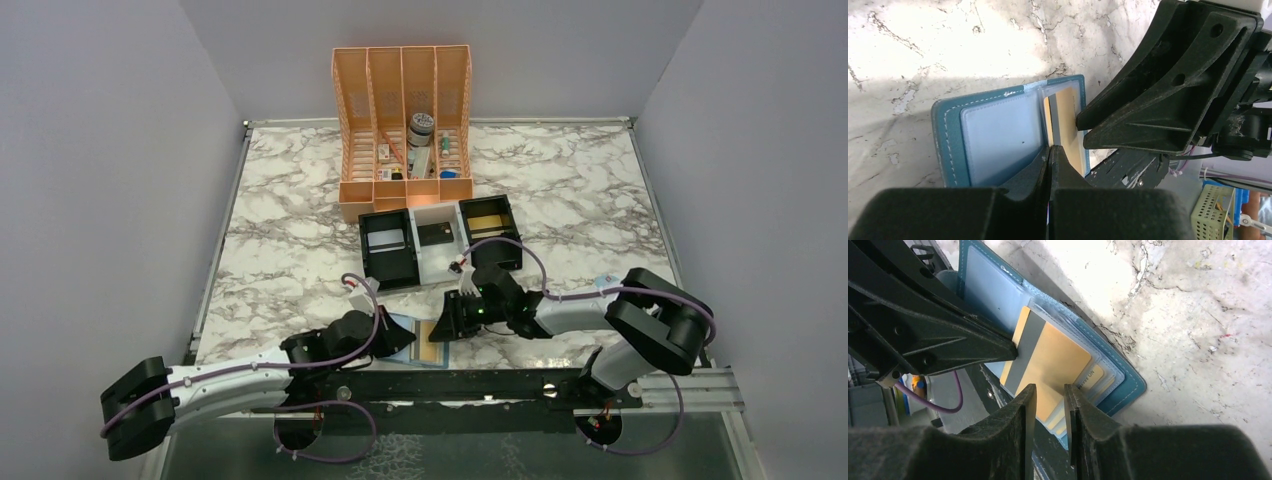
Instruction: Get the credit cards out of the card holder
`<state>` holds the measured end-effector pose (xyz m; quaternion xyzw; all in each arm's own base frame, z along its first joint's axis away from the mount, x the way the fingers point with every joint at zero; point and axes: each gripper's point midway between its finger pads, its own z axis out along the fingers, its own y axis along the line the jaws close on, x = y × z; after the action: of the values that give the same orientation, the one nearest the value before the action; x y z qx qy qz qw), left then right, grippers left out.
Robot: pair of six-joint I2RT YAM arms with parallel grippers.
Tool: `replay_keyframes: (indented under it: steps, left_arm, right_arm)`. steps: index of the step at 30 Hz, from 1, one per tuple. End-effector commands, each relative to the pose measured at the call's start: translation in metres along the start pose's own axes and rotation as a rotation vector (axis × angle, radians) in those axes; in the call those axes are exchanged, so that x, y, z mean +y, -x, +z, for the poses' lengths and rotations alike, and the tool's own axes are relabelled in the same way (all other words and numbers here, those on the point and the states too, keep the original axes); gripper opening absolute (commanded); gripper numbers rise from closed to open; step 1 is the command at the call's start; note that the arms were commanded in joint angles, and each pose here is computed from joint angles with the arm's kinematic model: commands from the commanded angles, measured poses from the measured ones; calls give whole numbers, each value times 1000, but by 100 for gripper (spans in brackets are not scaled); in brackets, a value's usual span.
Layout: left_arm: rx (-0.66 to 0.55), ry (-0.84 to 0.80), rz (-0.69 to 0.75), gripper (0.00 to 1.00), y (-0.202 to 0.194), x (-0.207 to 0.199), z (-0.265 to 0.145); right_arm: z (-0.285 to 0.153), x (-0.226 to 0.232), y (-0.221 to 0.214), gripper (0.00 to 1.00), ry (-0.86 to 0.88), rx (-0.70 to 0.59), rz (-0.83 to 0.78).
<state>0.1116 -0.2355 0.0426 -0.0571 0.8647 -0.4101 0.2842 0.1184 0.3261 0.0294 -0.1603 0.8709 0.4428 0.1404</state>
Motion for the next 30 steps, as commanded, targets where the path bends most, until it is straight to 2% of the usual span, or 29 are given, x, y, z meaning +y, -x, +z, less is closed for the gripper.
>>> replay_keyframes:
  steps: [1,7,15,20,26,28,30]
  left_arm:
    - [-55,-40,-6,0,15,-14,-3]
    - [-44,-58,-23,3,10,-13,1]
    - [-61,-45,-73,2,9,-11,15]
    - [-89,-54,-98,2,15,-19,21]
    - [-60,-76,-98,3,1,-40,35]
    - [-54,-87,-90,9,-5,-46,39]
    - [-61,-98,-89,23,-5,-49,40]
  right_arm:
    - [-6,-64,-48,29,-233,123,51]
    - [-8,-62,-40,30,-246,98,43]
    - [-31,-54,-9,36,-301,-27,24]
    - [-45,-50,-1,37,-272,-79,38]
    - [-53,-50,1,37,-241,-104,54]
    - [-53,-45,1,37,-212,-102,51]
    - [-53,-41,0,37,-189,-93,49]
